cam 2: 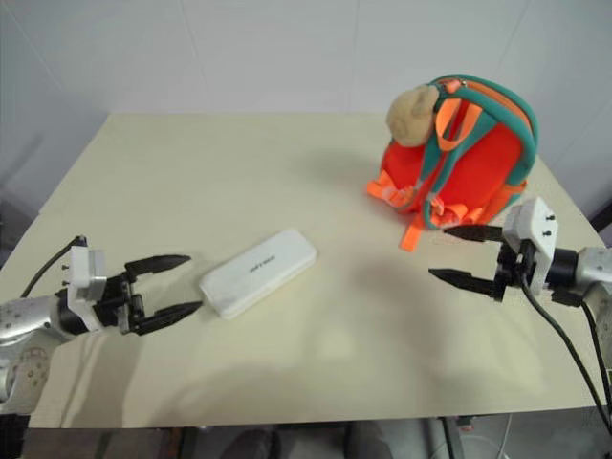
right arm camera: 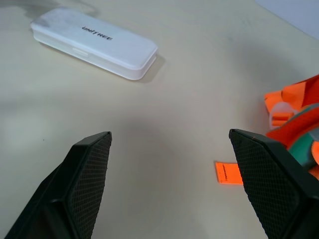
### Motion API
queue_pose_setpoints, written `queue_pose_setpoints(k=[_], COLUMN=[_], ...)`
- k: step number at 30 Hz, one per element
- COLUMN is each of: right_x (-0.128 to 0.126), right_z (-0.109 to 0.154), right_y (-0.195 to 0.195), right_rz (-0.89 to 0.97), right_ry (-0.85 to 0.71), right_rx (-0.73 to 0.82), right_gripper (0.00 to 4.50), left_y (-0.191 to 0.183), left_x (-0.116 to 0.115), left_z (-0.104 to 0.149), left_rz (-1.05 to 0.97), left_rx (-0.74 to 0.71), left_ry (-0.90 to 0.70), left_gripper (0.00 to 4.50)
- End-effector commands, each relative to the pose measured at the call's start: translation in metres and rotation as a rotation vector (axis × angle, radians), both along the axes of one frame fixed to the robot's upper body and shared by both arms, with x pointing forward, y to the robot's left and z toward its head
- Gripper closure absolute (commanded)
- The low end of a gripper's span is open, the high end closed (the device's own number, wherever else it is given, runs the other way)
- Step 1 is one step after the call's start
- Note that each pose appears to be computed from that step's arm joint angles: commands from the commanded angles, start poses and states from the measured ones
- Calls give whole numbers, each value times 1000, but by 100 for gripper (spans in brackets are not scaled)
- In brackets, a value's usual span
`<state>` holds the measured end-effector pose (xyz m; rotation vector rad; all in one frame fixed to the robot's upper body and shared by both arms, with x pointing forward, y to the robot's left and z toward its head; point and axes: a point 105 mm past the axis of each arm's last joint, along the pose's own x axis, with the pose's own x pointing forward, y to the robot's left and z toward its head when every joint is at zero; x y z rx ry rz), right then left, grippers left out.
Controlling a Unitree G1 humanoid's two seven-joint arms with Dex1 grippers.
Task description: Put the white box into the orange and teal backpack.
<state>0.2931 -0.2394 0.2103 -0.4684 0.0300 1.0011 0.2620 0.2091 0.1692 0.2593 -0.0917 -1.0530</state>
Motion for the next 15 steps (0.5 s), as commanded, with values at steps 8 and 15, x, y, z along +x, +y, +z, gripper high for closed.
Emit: queue_pose_setpoints(k=[8, 15], right_x=[14, 46], right_z=[-6, -13], right_y=[19, 63], right_rz=[38, 130], right_ry=[-44, -42], right_rx=[5, 51], right_gripper=[0, 62], left_y=[12, 33], left_x=[7, -2], left_z=[6, -3], left_rz=[74, 193], left_rx=[34, 70], left_ry=[-45, 22], left_gripper=[1, 40])
